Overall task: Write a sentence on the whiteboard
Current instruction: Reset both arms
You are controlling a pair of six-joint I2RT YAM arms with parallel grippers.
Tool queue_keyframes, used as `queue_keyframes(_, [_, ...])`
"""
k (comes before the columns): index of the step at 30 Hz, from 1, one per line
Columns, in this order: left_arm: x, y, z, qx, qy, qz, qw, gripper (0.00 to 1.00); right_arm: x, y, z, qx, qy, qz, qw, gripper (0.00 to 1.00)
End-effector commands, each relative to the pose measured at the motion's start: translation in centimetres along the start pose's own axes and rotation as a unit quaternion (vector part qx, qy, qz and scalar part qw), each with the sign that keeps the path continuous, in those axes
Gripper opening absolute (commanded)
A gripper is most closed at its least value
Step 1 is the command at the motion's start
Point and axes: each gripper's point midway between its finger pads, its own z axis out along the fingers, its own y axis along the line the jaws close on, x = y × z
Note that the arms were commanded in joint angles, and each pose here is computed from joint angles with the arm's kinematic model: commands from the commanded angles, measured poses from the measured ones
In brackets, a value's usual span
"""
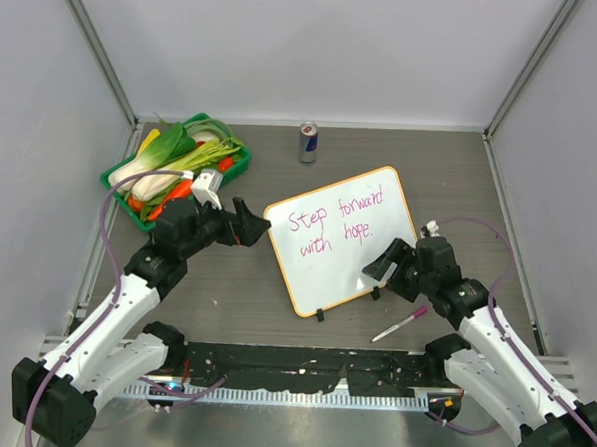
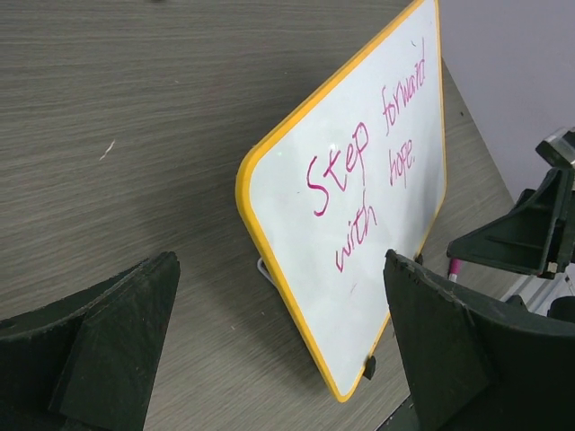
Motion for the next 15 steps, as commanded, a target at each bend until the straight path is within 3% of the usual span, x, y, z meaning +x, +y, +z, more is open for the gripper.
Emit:
queue_keyframes(1, [-2.7, -0.5, -0.7, -0.013, -0.040, -0.001, 0.999, 1.00, -4.9, 4.2, -1.1, -0.047, -0.084, -0.050, 0.994, 0.80])
queue_keyframes(7, [-2.8, 0.6, -0.9, -0.047, -0.041, -0.007, 0.998, 1.00, -8.8, 6.4, -2.0, -0.045, -0.144, -0.096, 0.984, 0.82])
queue_keyframes(15, [-1.9, 2.1, -0.2, -0.085, -0.016, -0.019, 0.996, 1.00, -15.6, 8.4, -6.0, -0.011, -0.286, -0.131, 0.949, 0.82])
